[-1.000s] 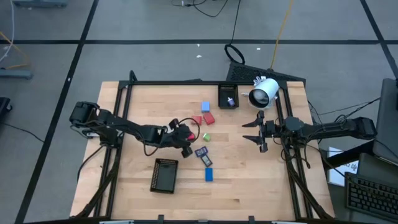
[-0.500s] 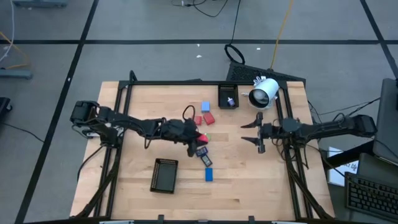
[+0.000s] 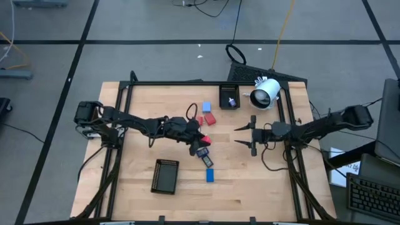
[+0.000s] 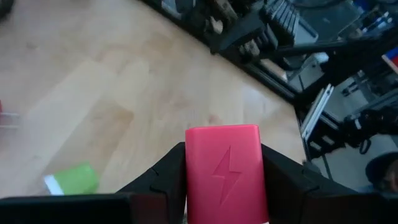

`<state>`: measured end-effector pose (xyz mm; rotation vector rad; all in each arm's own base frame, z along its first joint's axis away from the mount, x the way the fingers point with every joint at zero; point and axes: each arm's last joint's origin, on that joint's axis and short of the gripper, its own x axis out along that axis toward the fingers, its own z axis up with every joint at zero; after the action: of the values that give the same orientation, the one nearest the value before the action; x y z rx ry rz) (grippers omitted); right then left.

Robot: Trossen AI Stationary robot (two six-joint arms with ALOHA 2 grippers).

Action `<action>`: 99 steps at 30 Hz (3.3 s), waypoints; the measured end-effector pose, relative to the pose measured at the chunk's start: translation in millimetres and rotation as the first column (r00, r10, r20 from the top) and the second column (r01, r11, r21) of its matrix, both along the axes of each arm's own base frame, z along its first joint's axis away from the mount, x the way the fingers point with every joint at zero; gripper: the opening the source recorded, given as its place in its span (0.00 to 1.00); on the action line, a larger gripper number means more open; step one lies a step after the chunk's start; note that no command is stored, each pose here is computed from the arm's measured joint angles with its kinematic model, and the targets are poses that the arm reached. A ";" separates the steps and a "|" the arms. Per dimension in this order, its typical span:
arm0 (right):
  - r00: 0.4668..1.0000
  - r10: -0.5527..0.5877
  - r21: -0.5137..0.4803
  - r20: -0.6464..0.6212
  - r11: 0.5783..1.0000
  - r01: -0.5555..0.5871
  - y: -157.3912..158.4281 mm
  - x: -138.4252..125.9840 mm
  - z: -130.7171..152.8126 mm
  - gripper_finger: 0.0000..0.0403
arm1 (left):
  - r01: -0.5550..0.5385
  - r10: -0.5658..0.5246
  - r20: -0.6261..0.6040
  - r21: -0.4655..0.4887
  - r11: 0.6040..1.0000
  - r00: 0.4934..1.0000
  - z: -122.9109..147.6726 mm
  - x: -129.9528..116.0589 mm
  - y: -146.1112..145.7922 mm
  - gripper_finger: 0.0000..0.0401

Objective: Pick & Place Office items
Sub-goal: Put the pink charger adapter into the top black basket

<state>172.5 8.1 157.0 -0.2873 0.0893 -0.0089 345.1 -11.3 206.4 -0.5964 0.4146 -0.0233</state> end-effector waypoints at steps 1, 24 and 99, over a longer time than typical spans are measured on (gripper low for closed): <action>1.000 0.001 -0.006 -0.012 1.000 -0.001 0.2 3.0 -1.3 0.53 | 0.008 -0.008 0.001 -0.008 1.000 1.000 -3.2 1.9 -0.6 0.39; 0.996 0.069 -0.333 -0.054 0.939 -0.083 13.9 75.9 18.2 0.65 | 0.221 -0.205 0.128 -0.131 0.966 0.970 -4.8 11.8 -5.4 0.38; 0.973 0.202 -0.106 -0.114 0.971 -0.214 33.6 111.9 27.6 0.37 | 0.076 -0.114 0.099 0.323 0.943 0.989 74.1 -53.5 16.4 0.47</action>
<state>284.4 41.8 184.6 -0.4141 0.1603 0.2101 291.6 5.1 280.5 -0.2537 0.3244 -0.0816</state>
